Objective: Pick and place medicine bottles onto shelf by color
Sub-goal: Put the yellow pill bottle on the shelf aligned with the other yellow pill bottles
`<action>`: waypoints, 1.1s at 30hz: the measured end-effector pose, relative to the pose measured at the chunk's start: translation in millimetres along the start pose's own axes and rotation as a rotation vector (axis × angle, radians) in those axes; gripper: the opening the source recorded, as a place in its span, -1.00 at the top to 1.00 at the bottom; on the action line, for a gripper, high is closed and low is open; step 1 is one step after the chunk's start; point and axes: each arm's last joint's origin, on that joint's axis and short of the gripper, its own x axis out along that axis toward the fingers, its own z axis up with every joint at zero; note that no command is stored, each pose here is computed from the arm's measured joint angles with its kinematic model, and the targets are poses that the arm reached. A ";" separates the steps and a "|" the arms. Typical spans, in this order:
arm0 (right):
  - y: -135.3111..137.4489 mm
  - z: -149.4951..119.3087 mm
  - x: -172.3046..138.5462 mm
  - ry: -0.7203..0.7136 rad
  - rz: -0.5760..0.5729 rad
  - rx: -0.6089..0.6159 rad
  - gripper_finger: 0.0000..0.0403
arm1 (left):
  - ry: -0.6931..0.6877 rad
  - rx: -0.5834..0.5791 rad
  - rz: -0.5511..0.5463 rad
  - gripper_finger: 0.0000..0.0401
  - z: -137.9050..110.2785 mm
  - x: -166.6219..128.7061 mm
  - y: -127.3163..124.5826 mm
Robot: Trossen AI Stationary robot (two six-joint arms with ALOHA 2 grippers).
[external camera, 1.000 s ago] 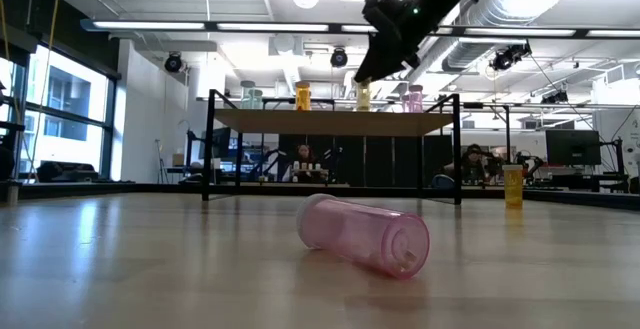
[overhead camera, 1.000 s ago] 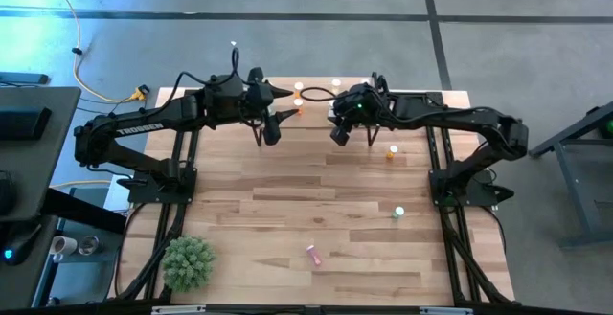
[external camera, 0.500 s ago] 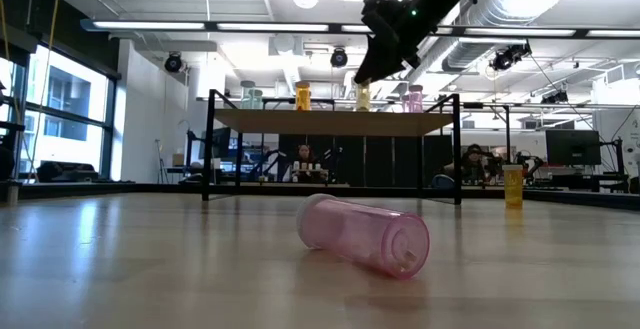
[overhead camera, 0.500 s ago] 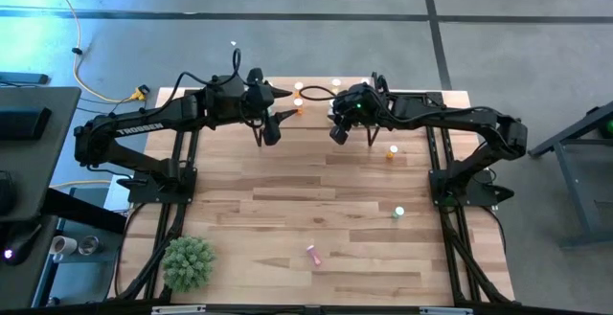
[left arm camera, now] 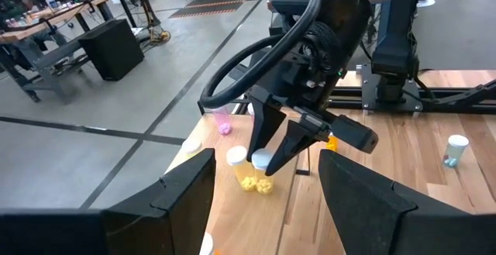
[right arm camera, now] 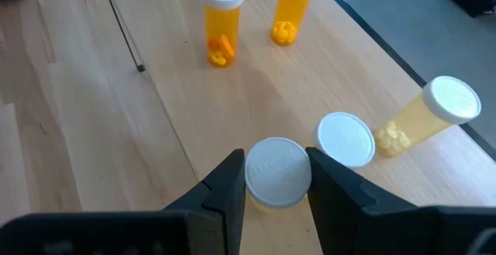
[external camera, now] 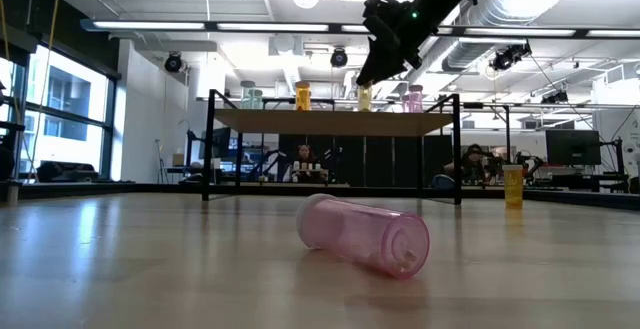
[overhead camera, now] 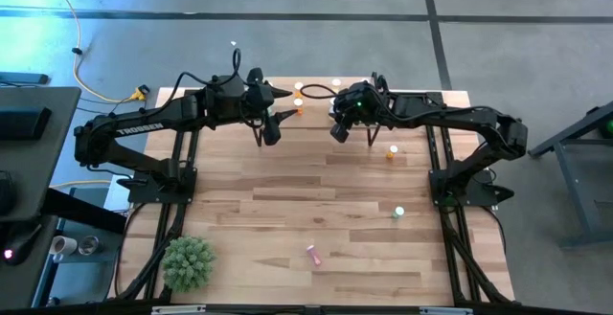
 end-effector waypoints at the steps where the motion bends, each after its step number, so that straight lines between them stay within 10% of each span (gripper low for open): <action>1: 0.0 0.0 0.0 0.000 0.000 0.000 0.48 | 0.000 0.000 0.000 -0.09 0.0 0.0 0.1; 33: 2.7 -3.5 -1.6 0.044 0.056 0.083 0.48 | 0.000 0.000 -0.001 -0.09 0.0 0.0 0.1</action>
